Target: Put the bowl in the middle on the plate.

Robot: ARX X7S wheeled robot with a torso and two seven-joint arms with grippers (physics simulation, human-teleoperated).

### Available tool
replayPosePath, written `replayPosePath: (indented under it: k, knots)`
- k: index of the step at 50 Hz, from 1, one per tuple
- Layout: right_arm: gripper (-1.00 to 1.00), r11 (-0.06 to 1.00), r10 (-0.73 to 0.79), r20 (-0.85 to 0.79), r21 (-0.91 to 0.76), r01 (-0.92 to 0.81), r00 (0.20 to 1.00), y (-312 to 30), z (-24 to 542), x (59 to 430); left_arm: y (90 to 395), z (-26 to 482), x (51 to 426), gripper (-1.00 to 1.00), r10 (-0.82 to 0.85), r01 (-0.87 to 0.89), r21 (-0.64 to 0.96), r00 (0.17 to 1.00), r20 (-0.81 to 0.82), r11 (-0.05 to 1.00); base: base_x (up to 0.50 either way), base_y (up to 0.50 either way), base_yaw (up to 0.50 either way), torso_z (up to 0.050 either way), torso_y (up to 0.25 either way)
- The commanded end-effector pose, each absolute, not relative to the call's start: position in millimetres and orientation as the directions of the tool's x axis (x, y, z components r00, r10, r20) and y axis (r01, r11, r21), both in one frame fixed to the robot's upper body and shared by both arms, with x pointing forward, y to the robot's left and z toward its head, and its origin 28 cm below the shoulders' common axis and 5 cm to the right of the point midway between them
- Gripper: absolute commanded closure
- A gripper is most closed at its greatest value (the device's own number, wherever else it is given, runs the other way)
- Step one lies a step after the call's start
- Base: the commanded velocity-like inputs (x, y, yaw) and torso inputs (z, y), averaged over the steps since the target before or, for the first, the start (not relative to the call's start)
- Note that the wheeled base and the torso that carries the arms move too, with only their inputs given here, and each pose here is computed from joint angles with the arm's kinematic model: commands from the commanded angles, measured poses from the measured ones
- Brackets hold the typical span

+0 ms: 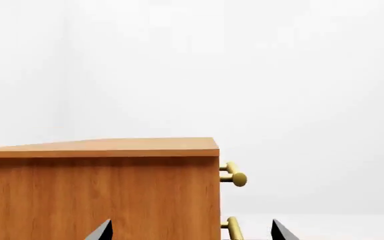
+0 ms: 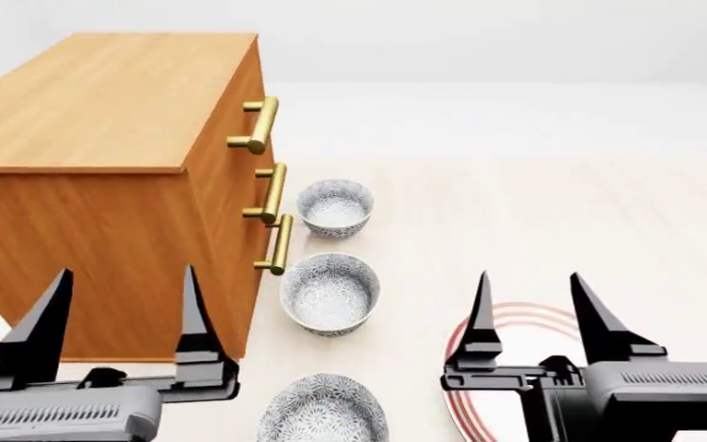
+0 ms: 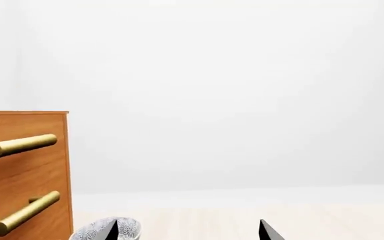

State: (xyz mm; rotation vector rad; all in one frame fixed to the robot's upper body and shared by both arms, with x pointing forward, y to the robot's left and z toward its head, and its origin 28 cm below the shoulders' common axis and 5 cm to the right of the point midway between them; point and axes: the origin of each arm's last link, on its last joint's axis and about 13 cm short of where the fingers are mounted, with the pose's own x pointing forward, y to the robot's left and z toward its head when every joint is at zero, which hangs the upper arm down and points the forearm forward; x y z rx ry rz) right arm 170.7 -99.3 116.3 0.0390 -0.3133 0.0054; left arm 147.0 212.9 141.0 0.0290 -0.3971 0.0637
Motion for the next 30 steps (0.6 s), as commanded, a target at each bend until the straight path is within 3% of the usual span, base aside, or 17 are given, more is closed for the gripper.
replayPosePath:
  k: [1,30]
  knots:
    - [-1.0,0.999,-0.001,0.328,0.042,-0.013,0.945,-99.4,120.3,168.2,213.1,161.7,129.6,-1.0,0.062,-0.059,-0.02,0.888,0.455,0.998,0.0,0.0,0.0,0.0,-0.16]
    - [-1.0,0.999,0.016,0.314,0.03,-0.027,0.949,-97.4,117.6,168.6,211.7,160.6,128.6,-1.0,0.051,-0.049,-0.016,0.89,0.454,0.999,0.0,0.0,0.0,-0.007,-0.25]
